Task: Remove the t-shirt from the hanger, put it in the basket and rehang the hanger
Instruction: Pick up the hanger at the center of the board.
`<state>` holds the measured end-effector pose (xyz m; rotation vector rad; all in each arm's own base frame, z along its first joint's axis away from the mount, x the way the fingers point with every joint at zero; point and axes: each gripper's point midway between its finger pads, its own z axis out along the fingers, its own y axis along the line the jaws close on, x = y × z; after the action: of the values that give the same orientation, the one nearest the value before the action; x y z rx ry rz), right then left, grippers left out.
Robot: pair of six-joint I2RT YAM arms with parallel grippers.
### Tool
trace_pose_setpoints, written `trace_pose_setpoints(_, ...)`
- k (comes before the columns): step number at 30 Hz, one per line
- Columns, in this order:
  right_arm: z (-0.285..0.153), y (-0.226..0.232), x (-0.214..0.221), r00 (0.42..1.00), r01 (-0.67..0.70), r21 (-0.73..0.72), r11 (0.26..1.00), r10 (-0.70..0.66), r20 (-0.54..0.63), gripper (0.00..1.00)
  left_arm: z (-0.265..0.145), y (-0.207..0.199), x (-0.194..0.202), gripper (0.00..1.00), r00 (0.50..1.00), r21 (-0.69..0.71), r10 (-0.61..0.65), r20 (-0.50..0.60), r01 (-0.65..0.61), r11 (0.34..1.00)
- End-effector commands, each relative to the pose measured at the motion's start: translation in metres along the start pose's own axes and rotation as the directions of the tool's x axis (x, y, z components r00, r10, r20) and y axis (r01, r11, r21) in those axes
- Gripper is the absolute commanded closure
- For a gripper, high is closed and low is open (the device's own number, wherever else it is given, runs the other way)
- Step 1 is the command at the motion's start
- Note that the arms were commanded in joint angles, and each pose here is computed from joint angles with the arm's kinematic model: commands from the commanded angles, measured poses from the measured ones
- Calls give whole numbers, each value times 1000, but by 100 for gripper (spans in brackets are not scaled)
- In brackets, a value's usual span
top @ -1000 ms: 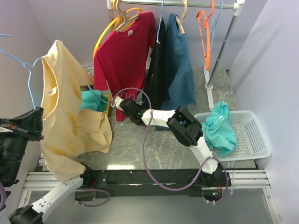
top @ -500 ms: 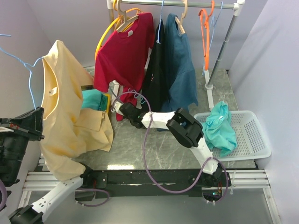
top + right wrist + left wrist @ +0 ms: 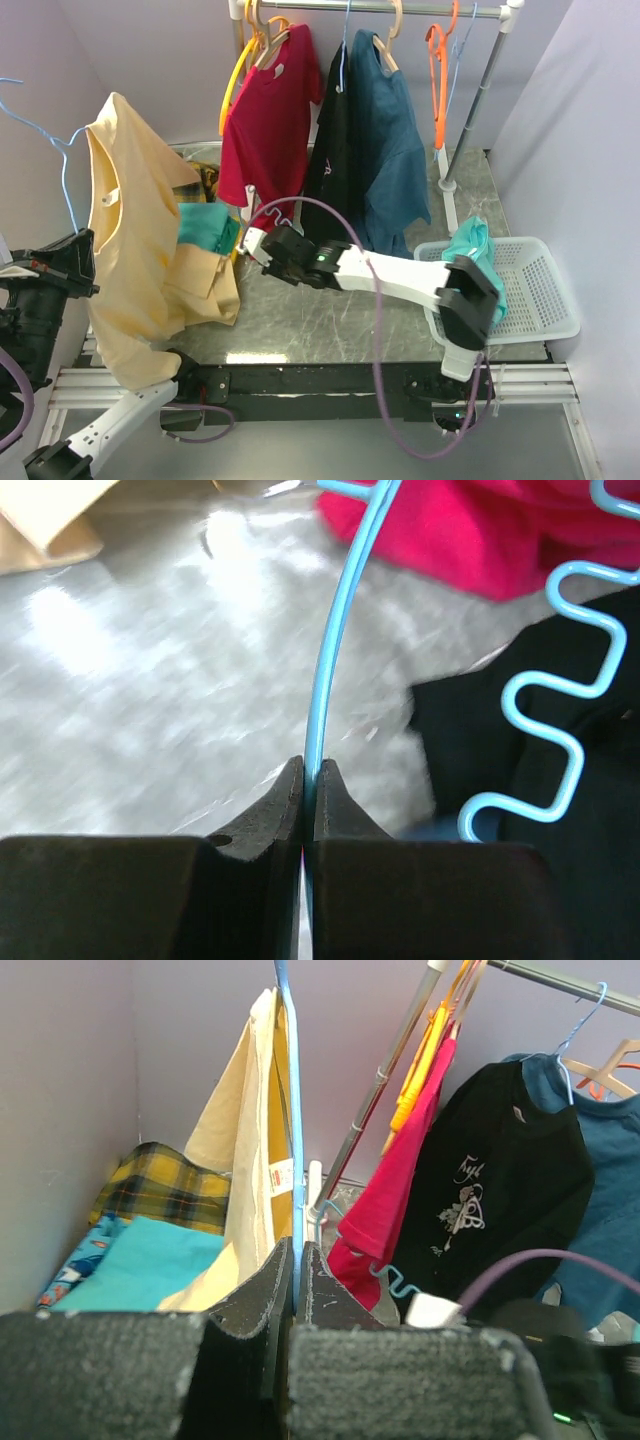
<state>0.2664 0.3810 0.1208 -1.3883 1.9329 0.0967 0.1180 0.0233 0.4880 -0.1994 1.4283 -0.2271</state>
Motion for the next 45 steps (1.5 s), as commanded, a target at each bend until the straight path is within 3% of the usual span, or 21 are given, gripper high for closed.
trace_pose_setpoints(1,-56,-9,-3,989,-132,8,991,132,67,100,-1,-2,-29,99,993,10,-42,114,41,999)
trace_pose_setpoints(4,-73,-11,4,984,-161,11,987,159,81,100,-1,-3,-30,99,992,15,-46,117,44,999)
trace_pose_setpoints(11,-72,-43,24,986,-167,228,959,158,59,100,-3,-6,-26,99,993,39,-61,104,58,998)
trace_pose_setpoints(15,-54,-49,29,996,-86,354,931,91,4,100,-3,-8,-26,99,993,47,-68,98,64,997)
trace_pose_setpoints(22,-22,-26,50,992,82,404,911,-36,-120,100,-3,-11,-29,99,993,58,-66,97,60,996)
trace_pose_setpoints(28,-19,-12,72,984,118,378,918,-56,-170,100,-2,-11,-29,99,994,55,-57,97,52,997)
trace_pose_setpoints(33,-55,-7,66,992,74,324,943,-36,-122,100,-2,-11,-30,99,993,54,-55,100,50,997)
trace_pose_setpoints(39,-109,2,51,999,-13,199,980,19,-27,100,-2,-11,-29,99,993,55,-57,99,52,997)
trace_pose_setpoints(45,-164,8,17,983,-124,39,992,117,143,100,0,-12,-25,99,994,58,-61,92,56,997)
